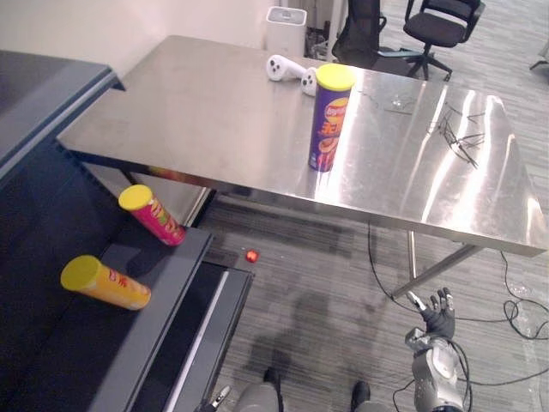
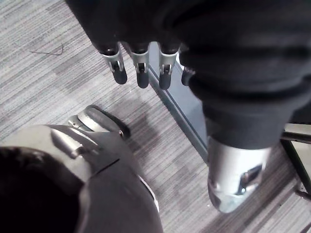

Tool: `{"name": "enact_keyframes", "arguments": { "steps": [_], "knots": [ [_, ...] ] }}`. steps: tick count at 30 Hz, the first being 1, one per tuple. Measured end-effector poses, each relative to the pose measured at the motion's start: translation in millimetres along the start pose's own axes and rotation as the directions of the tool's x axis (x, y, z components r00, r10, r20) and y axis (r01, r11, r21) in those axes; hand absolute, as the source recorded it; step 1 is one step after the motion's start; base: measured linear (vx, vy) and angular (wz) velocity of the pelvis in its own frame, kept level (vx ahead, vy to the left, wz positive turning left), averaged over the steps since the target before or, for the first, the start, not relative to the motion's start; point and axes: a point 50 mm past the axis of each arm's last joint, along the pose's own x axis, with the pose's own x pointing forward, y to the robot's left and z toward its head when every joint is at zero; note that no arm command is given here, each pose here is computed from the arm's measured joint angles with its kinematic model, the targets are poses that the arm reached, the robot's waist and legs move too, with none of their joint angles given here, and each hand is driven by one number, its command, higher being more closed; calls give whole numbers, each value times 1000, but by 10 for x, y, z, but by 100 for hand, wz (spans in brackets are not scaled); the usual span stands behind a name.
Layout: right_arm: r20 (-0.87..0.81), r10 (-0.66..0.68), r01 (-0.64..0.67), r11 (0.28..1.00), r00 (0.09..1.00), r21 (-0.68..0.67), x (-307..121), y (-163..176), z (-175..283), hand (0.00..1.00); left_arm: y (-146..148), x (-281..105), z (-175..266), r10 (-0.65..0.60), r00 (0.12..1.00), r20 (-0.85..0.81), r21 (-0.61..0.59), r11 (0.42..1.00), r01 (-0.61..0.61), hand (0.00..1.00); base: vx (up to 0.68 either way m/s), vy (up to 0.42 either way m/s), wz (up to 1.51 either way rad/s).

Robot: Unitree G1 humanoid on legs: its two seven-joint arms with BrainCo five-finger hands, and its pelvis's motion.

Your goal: Put the gum and the chips on the shelf.

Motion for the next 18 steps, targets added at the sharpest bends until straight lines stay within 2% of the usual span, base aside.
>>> {"name": "enact_keyframes", "arguments": {
  "steps": [5,11,15,18],
  "knots": [
    [38,86,-86,996,996,-1,22,107,147,0,-1,-16,5,-3,1000,14,7,1000,3,0,-118,-85,-8],
    [108,201,-199,979,974,-35,126,247,385,0,173,-81,-85,42,999,-9,49,998,-41,0,22,-142,0],
    [93,239,-235,971,967,-52,95,266,358,0,183,-89,-102,54,998,-12,23,998,-54,0,-6,-84,6],
    [84,250,-244,967,965,-73,55,258,328,0,243,-87,-20,66,998,8,15,998,-67,0,103,-258,73]
  ]
}}
